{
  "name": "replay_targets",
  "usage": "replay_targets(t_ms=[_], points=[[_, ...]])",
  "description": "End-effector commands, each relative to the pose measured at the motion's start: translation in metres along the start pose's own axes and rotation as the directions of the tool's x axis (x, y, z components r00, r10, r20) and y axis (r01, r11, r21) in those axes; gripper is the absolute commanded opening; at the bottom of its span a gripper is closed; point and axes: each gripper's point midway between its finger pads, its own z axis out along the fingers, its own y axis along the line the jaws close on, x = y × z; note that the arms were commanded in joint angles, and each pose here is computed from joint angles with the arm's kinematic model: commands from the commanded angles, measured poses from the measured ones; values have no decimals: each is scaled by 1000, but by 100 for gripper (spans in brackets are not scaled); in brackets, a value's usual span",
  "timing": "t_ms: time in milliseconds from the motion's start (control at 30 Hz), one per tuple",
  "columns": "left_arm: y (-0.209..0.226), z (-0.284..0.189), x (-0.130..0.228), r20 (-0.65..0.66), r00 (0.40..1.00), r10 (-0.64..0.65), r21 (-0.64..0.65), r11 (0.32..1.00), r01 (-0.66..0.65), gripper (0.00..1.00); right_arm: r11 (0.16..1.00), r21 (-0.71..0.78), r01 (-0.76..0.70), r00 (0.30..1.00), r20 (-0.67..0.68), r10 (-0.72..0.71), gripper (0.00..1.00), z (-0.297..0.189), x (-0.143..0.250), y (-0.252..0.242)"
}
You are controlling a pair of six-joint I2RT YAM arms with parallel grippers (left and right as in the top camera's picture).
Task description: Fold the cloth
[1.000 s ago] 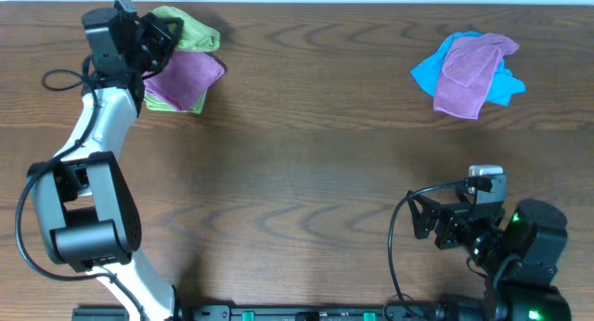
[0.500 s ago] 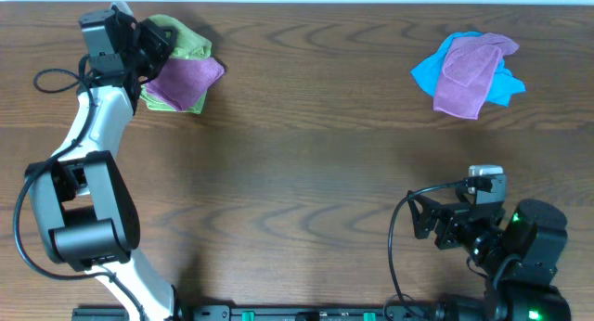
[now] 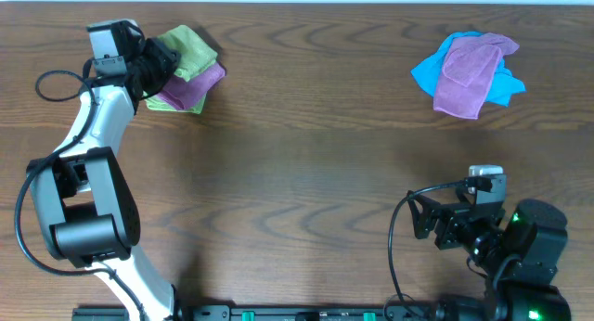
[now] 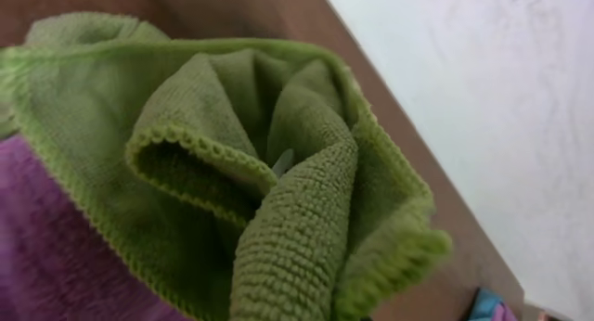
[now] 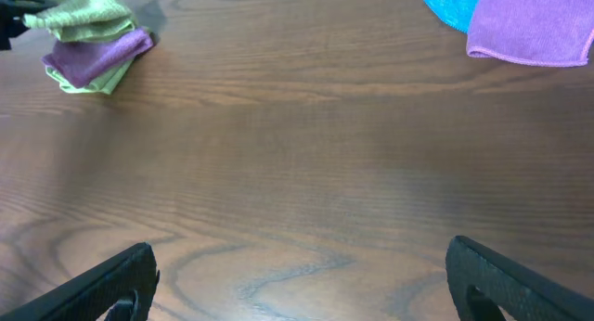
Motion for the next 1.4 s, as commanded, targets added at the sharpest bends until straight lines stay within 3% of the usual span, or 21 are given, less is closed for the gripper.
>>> replay_targets(t_ms=[0,100,500,733,800,933,1000,1367], points=[[5,1,-4,5,1000,15,-27,1000,-15,11,1000,-4,-15,1000,1,15,99,0,1,0],[10,1,-2,-3,1000,7,-44,999,-7,19,1000,-4,-15,1000,1,15,99,0,1,0],[28,-5,-13,29,999,35,-106,994,-32,36,1000,-4,-15,1000,1,15,99,0,1,0],[42,-12,-22,38,999,25,-127,992,-20,54,1000,-4,-15,1000,1,15,99,0,1,0],[46,-14,-22,35,999,16,-135,991,-11,66,1000,-4,-15,1000,1,15,99,0,1,0],[51,-17,-23,27,1000,7,-138,990,-3,81,1000,-4,-15,1000,1,15,99,0,1,0],[50,-18,-23,20,1000,1,-124,992,2,98,1000,-4,-15,1000,1,15,99,0,1,0],[36,-46,-40,66,997,46,-92,995,-40,96,1000,-4,-15,1000,1,15,99,0,1,0]])
